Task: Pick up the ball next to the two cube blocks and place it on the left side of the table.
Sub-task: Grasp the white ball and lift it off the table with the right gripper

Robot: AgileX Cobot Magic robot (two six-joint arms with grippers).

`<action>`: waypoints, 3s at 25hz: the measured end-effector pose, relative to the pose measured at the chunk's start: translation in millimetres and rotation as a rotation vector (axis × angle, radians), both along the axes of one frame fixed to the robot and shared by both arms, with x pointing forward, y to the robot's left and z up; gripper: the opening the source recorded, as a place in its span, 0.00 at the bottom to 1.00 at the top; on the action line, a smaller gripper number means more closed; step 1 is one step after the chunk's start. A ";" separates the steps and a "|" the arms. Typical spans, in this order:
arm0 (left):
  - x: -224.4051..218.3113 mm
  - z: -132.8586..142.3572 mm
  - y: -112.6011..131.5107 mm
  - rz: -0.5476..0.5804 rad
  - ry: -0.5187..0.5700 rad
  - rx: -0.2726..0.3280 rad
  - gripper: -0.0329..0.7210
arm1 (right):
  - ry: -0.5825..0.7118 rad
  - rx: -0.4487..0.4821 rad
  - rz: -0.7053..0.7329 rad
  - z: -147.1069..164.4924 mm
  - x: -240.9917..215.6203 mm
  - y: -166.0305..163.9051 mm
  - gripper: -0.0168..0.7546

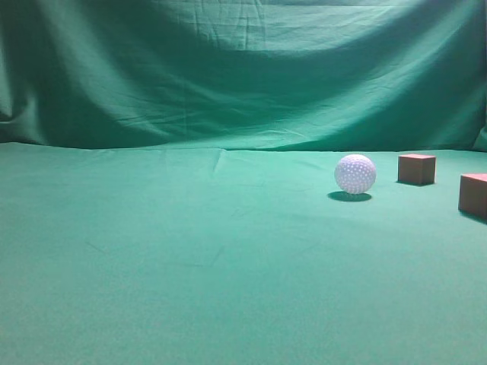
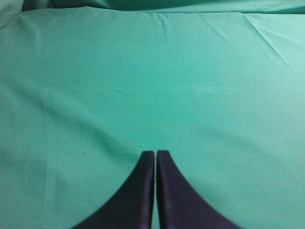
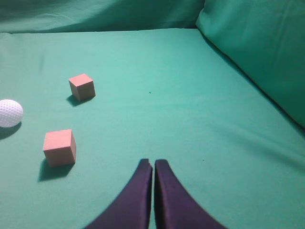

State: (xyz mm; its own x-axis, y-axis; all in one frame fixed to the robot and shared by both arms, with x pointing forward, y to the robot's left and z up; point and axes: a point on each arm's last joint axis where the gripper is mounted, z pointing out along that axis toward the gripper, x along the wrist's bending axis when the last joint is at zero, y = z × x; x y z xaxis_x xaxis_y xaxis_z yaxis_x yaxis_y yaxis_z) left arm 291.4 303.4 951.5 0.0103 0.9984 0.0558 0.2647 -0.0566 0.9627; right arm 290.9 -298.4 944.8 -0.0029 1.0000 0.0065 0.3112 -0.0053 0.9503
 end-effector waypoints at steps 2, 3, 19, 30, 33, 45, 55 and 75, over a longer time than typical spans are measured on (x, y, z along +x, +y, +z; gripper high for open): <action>0.0 0.0 0.0 0.000 0.000 0.000 0.04 | 0.000 0.000 0.000 0.0 0.0 0.0 0.02; 0.0 0.0 0.0 0.000 0.000 0.000 0.04 | 0.000 0.000 0.000 0.0 0.0 0.0 0.02; 0.0 0.0 0.0 0.000 0.000 0.000 0.04 | 0.000 0.000 0.000 0.0 0.0 0.0 0.02; 0.0 0.0 0.0 0.000 0.000 0.000 0.04 | -0.298 0.243 -0.017 27.3 4.5 2.0 0.02; 0.0 0.0 0.0 0.000 0.000 0.000 0.04 | -0.406 0.259 -0.021 37.6 4.0 0.3 0.02; 0.0 0.0 0.0 0.000 0.000 0.000 0.04 | 0.070 0.148 0.161 113.2 29.6 18.3 0.02; 0.0 0.0 0.0 0.000 0.000 0.000 0.04 | 0.584 -0.001 0.297 125.7 117.9 34.5 0.02; 0.0 0.0 0.0 0.000 0.000 0.000 0.04 | 0.827 -0.132 0.612 60.2 260.4 154.2 0.48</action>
State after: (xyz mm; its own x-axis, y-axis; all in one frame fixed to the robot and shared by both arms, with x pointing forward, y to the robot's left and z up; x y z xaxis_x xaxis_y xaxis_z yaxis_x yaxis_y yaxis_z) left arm 291.4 303.4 951.5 0.0103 0.9984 0.0558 0.2647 -0.0566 0.9627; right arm 551.3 -144.3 1005.0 -0.5551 0.8218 0.1282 0.7812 0.4621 0.4198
